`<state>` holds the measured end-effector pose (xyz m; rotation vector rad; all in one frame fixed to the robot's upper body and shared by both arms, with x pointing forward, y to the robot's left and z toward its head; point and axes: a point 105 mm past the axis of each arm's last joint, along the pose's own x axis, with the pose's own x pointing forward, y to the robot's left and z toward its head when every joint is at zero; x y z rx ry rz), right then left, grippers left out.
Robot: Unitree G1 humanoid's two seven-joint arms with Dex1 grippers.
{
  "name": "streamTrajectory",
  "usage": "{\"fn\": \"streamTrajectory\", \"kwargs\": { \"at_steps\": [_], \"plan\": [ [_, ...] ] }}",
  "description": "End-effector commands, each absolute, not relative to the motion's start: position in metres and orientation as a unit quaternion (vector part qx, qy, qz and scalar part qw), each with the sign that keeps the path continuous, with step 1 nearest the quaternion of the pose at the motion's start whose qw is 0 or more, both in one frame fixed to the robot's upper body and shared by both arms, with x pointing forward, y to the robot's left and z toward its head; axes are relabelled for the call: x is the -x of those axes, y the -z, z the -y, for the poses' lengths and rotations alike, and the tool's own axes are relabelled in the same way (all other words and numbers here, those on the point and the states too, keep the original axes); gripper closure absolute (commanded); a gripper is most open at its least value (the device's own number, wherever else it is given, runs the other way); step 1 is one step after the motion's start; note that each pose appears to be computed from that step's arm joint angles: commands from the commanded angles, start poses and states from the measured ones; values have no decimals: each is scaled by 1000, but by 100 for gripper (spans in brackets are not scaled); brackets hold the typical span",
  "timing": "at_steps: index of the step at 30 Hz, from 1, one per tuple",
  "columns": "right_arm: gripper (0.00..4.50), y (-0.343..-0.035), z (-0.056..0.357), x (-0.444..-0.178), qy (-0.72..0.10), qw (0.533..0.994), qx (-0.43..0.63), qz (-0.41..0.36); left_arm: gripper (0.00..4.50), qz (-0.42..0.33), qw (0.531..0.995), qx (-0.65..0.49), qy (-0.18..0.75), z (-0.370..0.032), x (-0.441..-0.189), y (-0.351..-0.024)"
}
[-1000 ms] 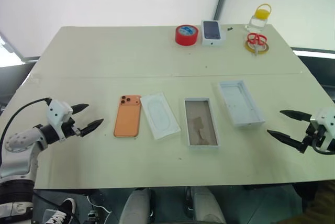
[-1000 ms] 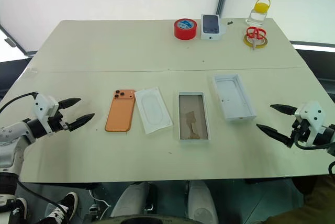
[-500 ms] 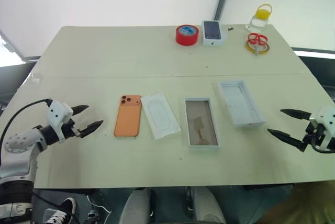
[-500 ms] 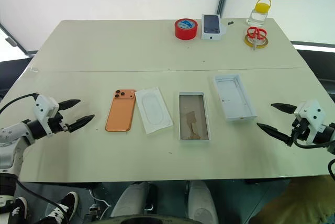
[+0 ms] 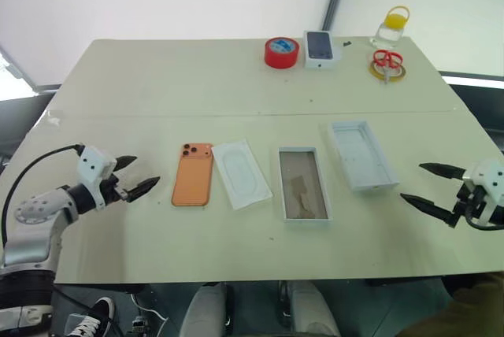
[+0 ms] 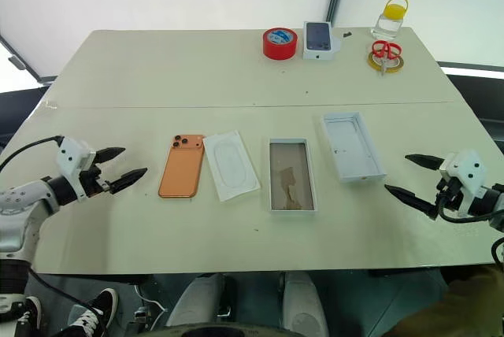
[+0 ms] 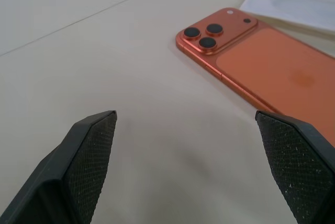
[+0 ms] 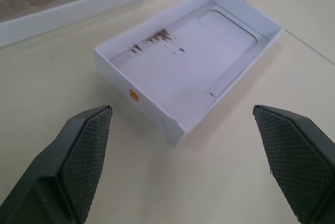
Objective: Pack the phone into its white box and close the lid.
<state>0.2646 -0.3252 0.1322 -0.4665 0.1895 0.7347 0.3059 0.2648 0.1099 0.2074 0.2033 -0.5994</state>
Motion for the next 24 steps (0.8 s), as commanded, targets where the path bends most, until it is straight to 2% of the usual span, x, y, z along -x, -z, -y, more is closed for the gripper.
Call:
{"fn": "streamTrajectory", "kwargs": {
  "at_steps": [1,3,5,8,10,12,19,24],
  "plan": [
    [0,-154,289,-269,-408,884,225,-46,5,-121,925,-2,361,-203,-293,-126],
    [0,-157,275,-271,-425,873,235,-37,5,-131,900,70,409,-172,-283,-137],
    [0,-162,266,-274,-432,872,228,-24,5,-188,875,148,421,-155,-280,-134],
    [0,-163,258,-276,-441,867,231,-22,5,-228,858,175,427,-139,-275,-129],
    [0,-161,256,-276,-443,866,232,-22,5,-247,874,147,393,-137,-280,-118],
    [0,-159,256,-275,-442,866,232,-24,5,-257,880,185,354,-135,-287,-114],
    [0,-157,255,-274,-440,866,234,-24,5,-275,872,234,331,-115,-294,-114],
    [0,-158,257,-276,-432,870,236,-20,5,-303,877,254,274,-109,-303,-106]
  ]
}}
